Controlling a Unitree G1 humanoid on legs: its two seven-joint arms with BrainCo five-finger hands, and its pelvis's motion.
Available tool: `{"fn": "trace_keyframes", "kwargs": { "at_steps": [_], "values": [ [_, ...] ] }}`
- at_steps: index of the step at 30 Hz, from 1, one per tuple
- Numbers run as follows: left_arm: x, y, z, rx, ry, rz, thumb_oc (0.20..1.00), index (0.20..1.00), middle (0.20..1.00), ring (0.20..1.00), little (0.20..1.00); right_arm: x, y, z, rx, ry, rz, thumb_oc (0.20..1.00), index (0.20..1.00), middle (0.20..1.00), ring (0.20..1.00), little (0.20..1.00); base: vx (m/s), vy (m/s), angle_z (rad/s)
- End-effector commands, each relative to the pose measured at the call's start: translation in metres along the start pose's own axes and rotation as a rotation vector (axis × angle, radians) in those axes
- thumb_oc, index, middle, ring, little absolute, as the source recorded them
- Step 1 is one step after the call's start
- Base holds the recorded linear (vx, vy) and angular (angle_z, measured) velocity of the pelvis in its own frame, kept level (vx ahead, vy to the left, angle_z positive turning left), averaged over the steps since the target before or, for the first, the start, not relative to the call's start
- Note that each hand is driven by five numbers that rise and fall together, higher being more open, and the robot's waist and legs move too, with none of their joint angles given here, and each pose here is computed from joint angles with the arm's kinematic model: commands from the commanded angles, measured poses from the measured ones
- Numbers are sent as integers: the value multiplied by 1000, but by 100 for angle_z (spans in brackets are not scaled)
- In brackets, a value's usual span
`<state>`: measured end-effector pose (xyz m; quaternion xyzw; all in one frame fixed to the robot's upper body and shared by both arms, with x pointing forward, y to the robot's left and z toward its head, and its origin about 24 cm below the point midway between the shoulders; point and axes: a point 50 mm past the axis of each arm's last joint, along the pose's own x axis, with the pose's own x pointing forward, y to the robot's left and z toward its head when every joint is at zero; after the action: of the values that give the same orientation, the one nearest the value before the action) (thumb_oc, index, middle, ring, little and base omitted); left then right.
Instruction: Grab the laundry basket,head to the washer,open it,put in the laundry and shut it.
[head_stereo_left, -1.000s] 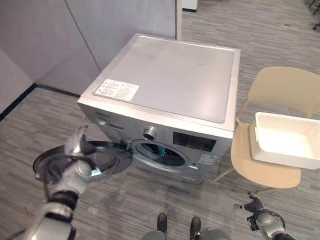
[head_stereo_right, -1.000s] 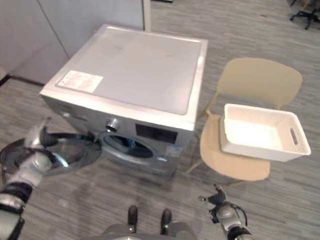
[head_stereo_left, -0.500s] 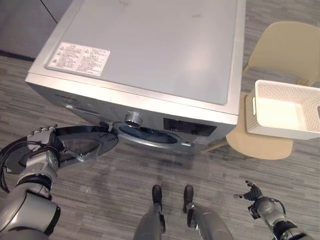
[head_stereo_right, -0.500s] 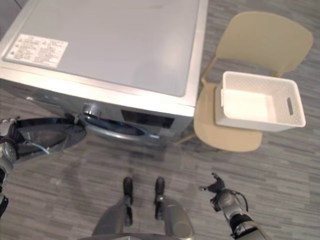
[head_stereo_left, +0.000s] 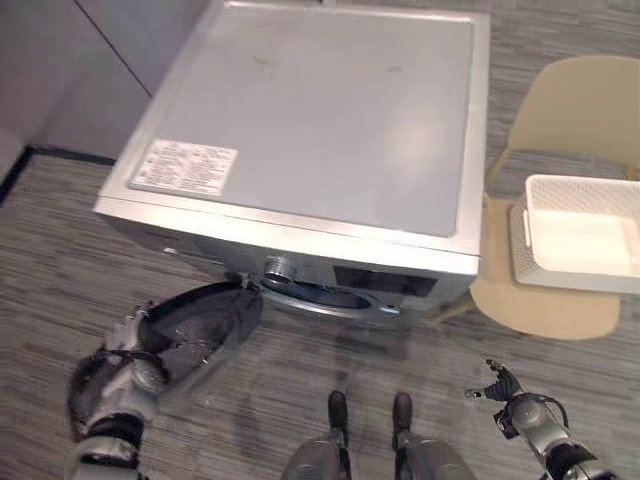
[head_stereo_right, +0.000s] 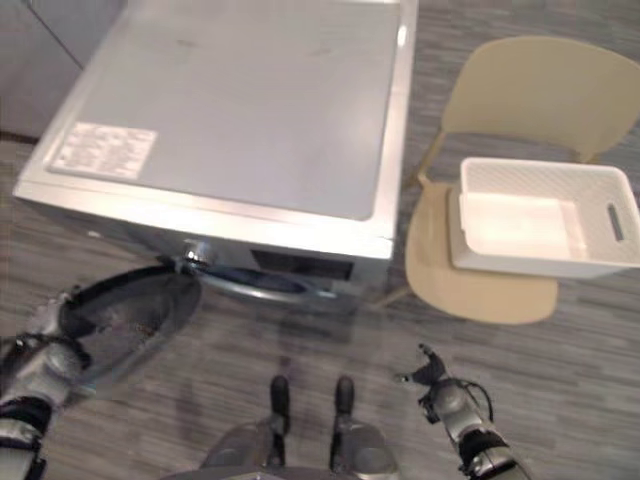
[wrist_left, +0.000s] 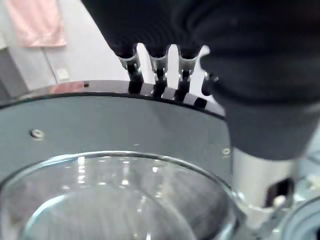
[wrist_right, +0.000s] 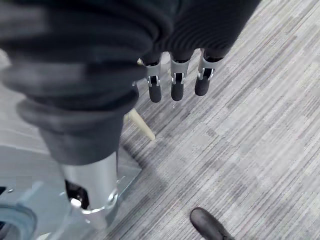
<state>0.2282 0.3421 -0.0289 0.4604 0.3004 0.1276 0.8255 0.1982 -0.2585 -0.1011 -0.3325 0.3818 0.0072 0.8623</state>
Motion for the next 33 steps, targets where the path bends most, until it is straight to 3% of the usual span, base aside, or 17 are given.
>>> {"fn": "trace_keyframes", "kwargs": {
  "at_steps": [1,9,12,20,25,27,29,33],
  "values": [
    [-37,-83,16,-185,-86,-319,1000,1000,1000,1000,1000,0,-5,5,-18,-26,-31,1000,1000,1000,1000,1000,-16,-116,16],
    [-51,-76,92,-420,-375,-335,1000,1000,1000,1000,1000,0,-6,15,-23,-73,-60,1000,1000,1000,1000,1000,-107,-139,2],
    [-48,-67,149,-498,-510,-257,1000,1000,1000,1000,1000,2,-1,33,-54,-138,-69,1000,1000,1000,1000,1000,-234,-281,-59],
    [-42,-65,238,-648,-541,-191,1000,1000,1000,1000,1000,0,3,39,-76,-187,-89,1000,1000,1000,1000,1000,-85,-90,-59],
    [-50,-56,269,-731,-594,-192,1000,1000,1000,1000,1000,-1,-1,35,-60,-182,-117,1000,1000,1000,1000,1000,6,-16,10],
    [-70,-47,290,-722,-750,-190,1000,1000,1000,1000,1000,-2,-8,32,-43,-181,-146,1000,1000,1000,1000,1000,-36,9,37],
    [-76,-50,293,-739,-769,-216,1000,1000,1000,1000,1000,-3,-6,29,-44,-173,-140,1000,1000,1000,1000,1000,-11,16,17],
    [-70,-44,302,-642,-787,-167,1000,1000,1000,1000,1000,0,-2,26,-37,-141,-128,1000,1000,1000,1000,1000,17,5,8]
  ]
}}
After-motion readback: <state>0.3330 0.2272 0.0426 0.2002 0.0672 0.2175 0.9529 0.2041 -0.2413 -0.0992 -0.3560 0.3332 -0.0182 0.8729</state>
